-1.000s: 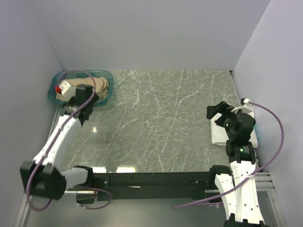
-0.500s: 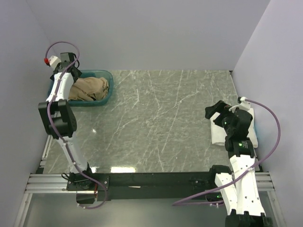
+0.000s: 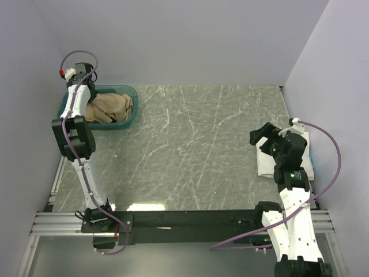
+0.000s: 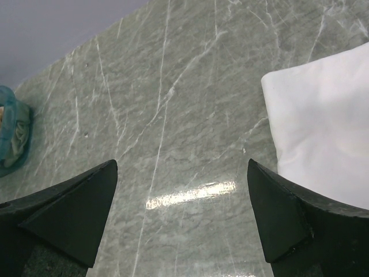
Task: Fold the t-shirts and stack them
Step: Grab the tshirt from the pile
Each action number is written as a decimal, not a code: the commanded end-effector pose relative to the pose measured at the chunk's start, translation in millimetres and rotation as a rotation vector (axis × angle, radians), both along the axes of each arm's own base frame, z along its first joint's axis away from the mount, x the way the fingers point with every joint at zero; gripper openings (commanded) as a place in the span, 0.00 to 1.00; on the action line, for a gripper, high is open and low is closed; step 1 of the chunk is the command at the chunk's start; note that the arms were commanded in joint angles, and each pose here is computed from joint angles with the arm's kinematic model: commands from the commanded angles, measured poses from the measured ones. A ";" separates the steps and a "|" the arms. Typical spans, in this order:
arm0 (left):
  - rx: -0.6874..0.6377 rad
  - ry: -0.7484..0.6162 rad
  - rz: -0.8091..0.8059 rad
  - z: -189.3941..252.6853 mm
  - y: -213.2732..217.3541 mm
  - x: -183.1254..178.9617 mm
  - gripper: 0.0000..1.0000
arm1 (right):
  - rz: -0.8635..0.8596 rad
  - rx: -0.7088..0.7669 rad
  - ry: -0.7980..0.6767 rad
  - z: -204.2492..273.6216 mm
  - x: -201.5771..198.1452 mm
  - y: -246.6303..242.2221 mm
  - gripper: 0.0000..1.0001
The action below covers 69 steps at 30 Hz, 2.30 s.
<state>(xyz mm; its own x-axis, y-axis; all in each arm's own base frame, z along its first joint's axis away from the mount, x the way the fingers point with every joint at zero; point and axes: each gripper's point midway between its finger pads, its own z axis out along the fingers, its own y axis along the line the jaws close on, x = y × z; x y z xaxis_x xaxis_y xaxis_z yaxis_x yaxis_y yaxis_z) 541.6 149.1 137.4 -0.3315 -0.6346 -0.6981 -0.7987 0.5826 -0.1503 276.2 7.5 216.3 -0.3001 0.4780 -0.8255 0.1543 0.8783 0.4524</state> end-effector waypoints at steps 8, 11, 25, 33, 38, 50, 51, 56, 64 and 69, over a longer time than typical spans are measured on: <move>0.087 -0.597 -0.137 249.7 -25.4 -26.3 0.00 | 0.006 -0.022 -0.038 10.3 -0.9 -1.0 0.99; 0.096 -0.711 -0.165 303.6 -33.9 -40.6 0.00 | 0.008 -0.025 -0.057 14.2 -2.6 -0.7 0.99; 0.121 -0.784 -0.228 334.3 -42.9 -43.1 0.00 | 0.017 -0.026 -0.061 15.5 -4.9 1.2 0.99; 0.103 -0.616 -0.154 249.0 -27.1 -29.9 0.13 | 0.014 -0.027 -0.036 10.3 -4.3 0.2 0.99; 0.060 -0.480 -0.121 208.0 -22.5 -18.5 0.79 | 0.015 -0.023 -0.024 7.6 -2.7 0.3 0.99; 0.000 -0.398 -0.071 163.3 -31.5 -41.0 0.97 | 0.007 -0.026 -0.018 5.1 -1.4 -1.4 0.99; -0.020 -0.372 -0.043 155.6 -30.1 -41.5 0.97 | 0.009 -0.023 -0.016 4.1 -1.4 -0.8 0.99; -0.178 -0.231 -0.037 94.8 -53.8 -56.4 0.93 | 0.012 -0.015 0.011 -1.5 0.8 -0.3 0.99; -0.176 -0.166 0.013 44.8 -57.4 -105.6 0.88 | 0.024 -0.010 0.009 -1.9 1.6 1.9 0.99; -0.176 -0.111 -0.025 22.2 -59.4 -101.1 0.63 | 0.028 -0.008 0.008 -1.5 1.8 2.7 0.99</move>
<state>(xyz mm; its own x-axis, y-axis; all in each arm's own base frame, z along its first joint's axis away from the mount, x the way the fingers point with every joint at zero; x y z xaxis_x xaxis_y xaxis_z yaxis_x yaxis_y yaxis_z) 420.4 88.6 129.3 -0.3280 -0.7615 -0.5591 -0.8010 0.5379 -0.2627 275.1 9.6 205.8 -0.3417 0.4754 -0.8107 0.1604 0.8794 0.4482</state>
